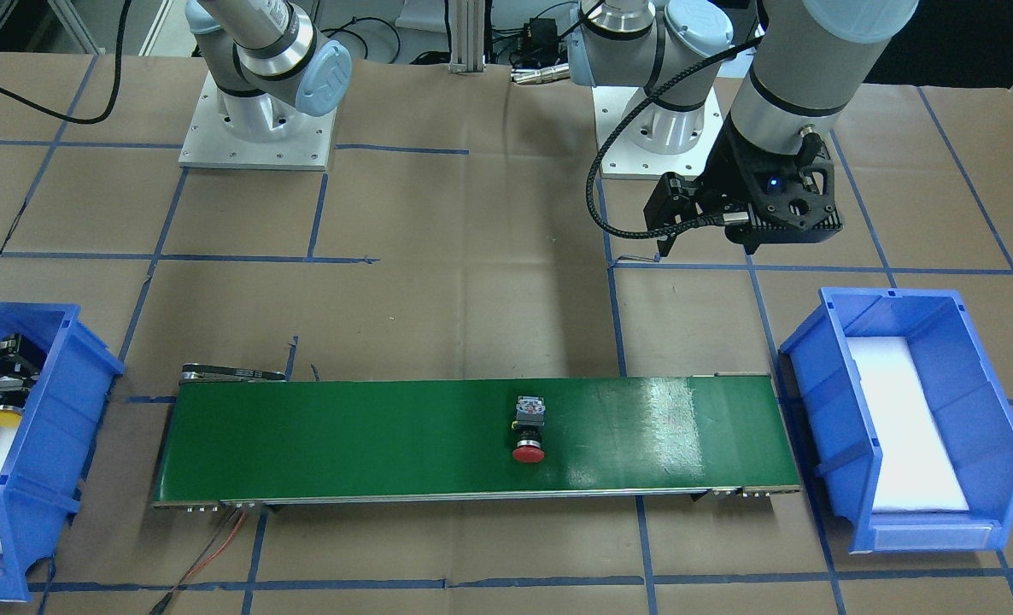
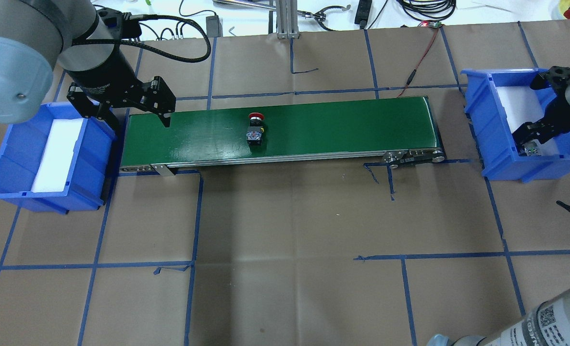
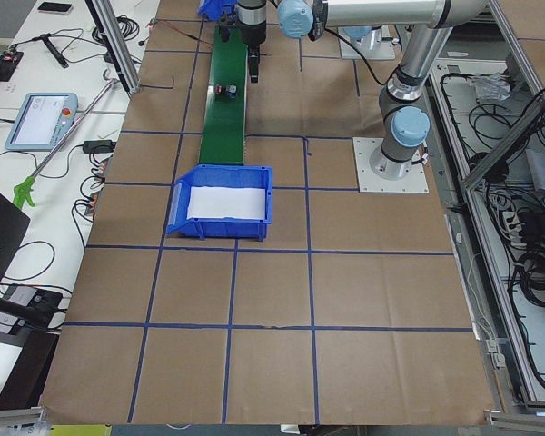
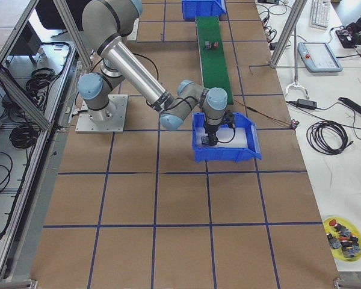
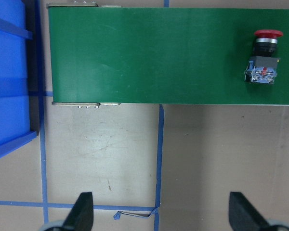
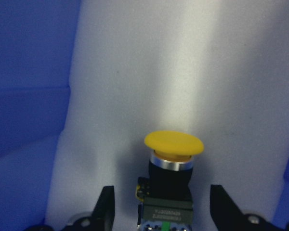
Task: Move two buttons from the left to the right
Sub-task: 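Carry the yellow button into the empty blue bin and release it with the right gripper, then raise the right gripper out of the bin and move it over the conveyor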
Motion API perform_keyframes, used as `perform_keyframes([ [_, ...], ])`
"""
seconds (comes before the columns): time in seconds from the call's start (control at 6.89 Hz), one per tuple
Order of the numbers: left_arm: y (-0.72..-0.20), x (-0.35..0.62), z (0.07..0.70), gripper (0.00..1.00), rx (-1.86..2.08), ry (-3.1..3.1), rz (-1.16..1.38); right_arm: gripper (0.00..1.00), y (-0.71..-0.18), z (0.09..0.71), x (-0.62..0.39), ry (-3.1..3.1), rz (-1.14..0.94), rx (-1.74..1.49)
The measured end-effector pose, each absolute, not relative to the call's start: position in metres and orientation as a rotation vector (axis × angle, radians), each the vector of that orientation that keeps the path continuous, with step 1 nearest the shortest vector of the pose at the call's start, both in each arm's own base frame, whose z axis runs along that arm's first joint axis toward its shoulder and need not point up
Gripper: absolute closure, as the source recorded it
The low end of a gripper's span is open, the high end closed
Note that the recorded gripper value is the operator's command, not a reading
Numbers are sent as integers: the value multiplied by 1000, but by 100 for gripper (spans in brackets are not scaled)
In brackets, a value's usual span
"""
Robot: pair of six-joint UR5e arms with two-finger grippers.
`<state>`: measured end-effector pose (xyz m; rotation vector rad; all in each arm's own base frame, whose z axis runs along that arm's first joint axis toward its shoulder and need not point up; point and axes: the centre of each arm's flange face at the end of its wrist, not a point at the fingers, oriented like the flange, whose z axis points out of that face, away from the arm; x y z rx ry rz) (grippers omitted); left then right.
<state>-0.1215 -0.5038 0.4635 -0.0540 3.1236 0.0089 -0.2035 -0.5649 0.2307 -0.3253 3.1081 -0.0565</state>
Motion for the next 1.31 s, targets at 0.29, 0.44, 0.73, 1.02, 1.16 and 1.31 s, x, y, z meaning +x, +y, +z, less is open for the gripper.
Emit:
perform_keyframes([
  [0.29,-503,-122,464,0,-54,3124,7,1,-572,254,-205,3131,-105,-327],
  [0.44,-502,-122,464,0,-54,3124,8,0,-578,285,-207,3163,-175,-330],
  [0.73,-502,-122,464,0,-54,3126,6,0,-578,358,-203,3168,-267,-265],
  [1.02,-502,-122,464,0,-54,3127,6,0,-580,413,-179,3140,-224,-154],
  [1.16,-502,-122,464,0,-54,3126,6,0,-589,437,-152,3154,-210,-131],
  [1.31,-502,-122,465,0,-54,3127,5,0,-594,456,-112,3175,-155,-95],
])
